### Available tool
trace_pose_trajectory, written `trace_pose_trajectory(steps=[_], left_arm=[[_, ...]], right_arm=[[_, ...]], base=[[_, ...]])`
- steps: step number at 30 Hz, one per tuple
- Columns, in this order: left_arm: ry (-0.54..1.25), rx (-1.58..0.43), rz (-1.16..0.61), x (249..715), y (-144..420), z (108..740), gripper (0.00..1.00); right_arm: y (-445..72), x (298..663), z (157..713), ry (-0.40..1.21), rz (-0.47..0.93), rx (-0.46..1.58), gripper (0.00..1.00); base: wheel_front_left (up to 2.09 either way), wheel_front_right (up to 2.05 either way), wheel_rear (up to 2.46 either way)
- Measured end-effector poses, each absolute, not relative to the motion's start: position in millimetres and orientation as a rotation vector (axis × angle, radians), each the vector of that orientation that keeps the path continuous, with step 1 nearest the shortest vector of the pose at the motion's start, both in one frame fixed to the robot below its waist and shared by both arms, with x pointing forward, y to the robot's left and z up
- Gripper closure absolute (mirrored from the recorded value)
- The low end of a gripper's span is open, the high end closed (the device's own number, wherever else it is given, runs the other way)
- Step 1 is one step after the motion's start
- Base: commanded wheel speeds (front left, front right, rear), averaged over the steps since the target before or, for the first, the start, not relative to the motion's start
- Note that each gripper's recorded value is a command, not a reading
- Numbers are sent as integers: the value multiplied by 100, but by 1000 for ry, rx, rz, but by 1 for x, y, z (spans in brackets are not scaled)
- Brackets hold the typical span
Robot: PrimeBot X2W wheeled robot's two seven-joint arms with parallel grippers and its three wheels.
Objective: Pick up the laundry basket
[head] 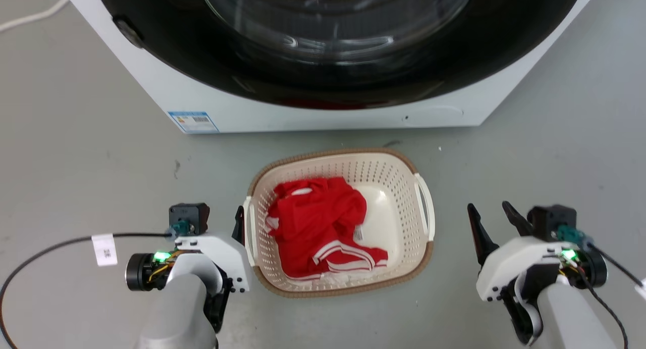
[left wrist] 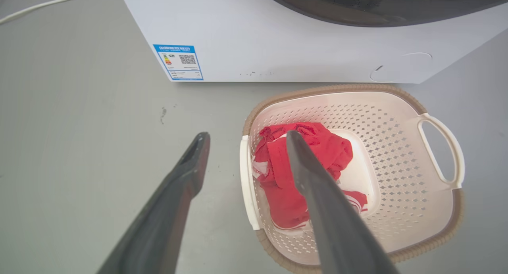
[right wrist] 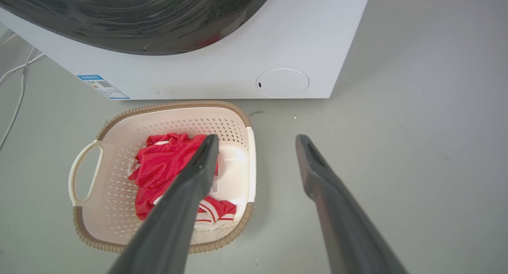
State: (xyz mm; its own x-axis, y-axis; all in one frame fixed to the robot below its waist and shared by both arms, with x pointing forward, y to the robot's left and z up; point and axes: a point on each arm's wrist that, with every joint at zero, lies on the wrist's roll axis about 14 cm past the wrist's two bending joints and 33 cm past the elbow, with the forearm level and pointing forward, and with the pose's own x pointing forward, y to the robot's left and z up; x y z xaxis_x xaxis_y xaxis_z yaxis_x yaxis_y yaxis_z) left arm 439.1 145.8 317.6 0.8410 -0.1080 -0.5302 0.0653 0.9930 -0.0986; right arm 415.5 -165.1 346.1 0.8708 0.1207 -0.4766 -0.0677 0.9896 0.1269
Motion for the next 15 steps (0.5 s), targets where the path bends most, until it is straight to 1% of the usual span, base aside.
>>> trace_pose_trajectory(steps=[4, 10, 15], left_arm=[[709, -87, -100, 440, 148, 281, 0], [905, -105, -93, 441, 154, 234, 0], [1024, -126, -105, 451, 152, 207, 0]], right_arm=[[-164, 423, 313, 626, 101, 130, 0], [-153, 428, 269, 822, 141, 147, 0], [-150, 430, 239, 976, 168, 152, 0]], base=[[0, 0, 0], [0, 0, 0], [0, 0, 0]])
